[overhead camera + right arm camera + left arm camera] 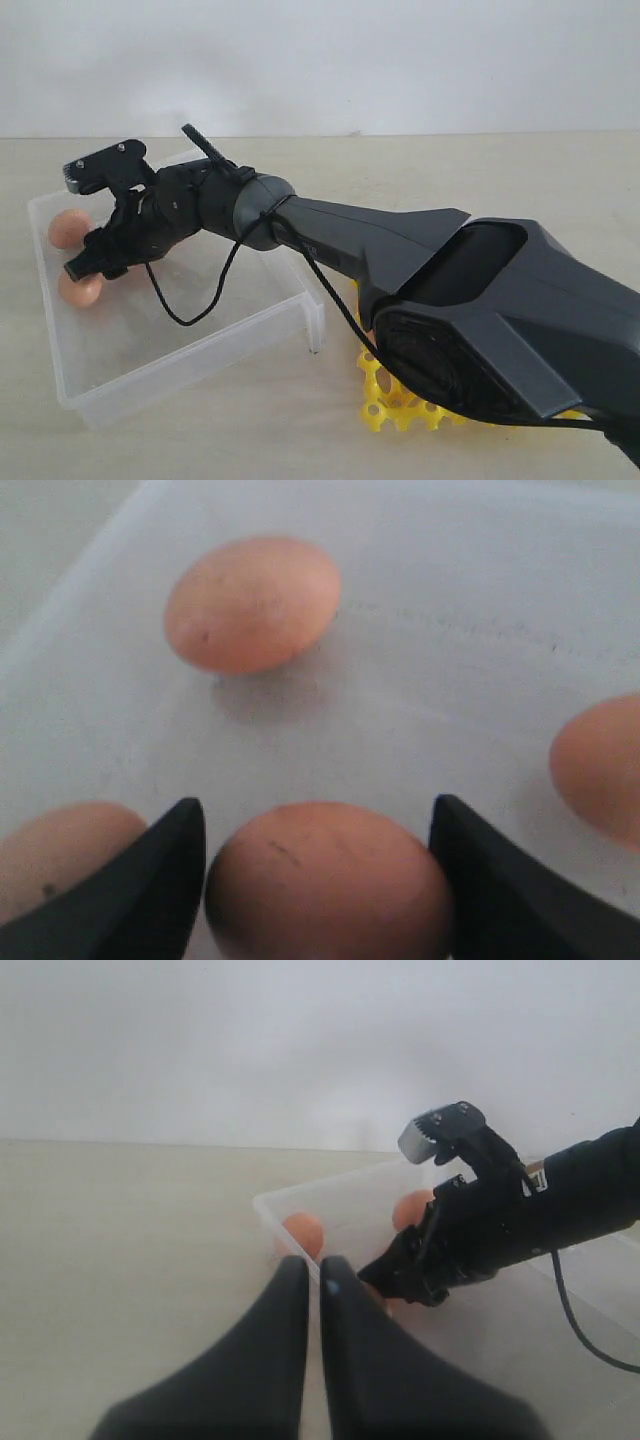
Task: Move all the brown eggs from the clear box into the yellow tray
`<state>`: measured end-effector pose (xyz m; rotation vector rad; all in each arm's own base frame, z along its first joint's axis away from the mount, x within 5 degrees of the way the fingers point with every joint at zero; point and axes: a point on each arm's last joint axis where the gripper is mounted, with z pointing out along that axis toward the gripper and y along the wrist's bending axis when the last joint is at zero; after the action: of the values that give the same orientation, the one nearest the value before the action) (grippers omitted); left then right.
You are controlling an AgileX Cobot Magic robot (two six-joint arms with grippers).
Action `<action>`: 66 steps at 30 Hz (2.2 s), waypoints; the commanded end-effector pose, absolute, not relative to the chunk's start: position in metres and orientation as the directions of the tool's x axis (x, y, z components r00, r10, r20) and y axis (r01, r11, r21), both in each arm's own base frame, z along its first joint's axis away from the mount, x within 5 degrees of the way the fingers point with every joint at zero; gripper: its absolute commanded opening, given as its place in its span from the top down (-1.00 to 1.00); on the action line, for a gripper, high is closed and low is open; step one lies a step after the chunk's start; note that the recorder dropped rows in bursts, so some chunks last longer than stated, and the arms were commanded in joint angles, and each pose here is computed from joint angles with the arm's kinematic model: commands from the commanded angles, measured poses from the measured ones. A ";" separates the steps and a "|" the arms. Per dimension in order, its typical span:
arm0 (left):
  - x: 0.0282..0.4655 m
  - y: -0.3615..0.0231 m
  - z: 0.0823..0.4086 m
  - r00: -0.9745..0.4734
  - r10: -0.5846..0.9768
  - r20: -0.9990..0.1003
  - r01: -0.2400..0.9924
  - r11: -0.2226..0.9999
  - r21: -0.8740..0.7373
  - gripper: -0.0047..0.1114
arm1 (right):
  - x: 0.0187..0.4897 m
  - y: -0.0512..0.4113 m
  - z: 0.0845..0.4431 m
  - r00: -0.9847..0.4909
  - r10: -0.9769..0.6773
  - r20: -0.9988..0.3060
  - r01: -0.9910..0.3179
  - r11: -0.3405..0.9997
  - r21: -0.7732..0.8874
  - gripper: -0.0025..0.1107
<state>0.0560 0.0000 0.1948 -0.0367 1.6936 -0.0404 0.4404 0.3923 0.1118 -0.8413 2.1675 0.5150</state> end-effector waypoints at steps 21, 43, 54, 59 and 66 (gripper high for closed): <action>0.056 0.000 0.194 -0.119 -0.049 -0.992 -0.003 0.999 -0.049 0.85 | 0.432 0.383 0.160 -0.358 -0.604 -0.712 -0.809 0.581 -0.085 -0.04; 0.056 0.000 0.194 -0.121 -0.049 -0.991 -0.003 0.999 -0.049 0.85 | 0.395 0.352 0.194 -0.178 -0.925 -0.334 -0.969 0.225 -0.106 -0.04; 0.056 0.000 0.194 -0.121 -0.049 -0.991 -0.003 0.999 -0.049 0.85 | 0.392 0.349 0.212 -0.717 -0.602 -0.353 -0.671 0.733 0.113 -0.04; 0.056 0.000 0.194 -0.121 -0.049 -0.991 -0.003 0.999 -0.049 0.85 | 0.392 0.350 0.213 -0.680 -0.639 -0.359 -0.710 0.697 0.104 -0.04; 0.056 0.000 0.194 -0.121 -0.049 -0.991 -0.003 0.999 -0.049 0.85 | 0.391 0.351 0.213 -0.616 -0.696 -0.369 -0.768 0.635 0.086 -0.04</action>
<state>0.0560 0.0000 0.1948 -0.0367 1.6936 -0.0404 0.3914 0.3523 0.2035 -1.2955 2.5081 0.3083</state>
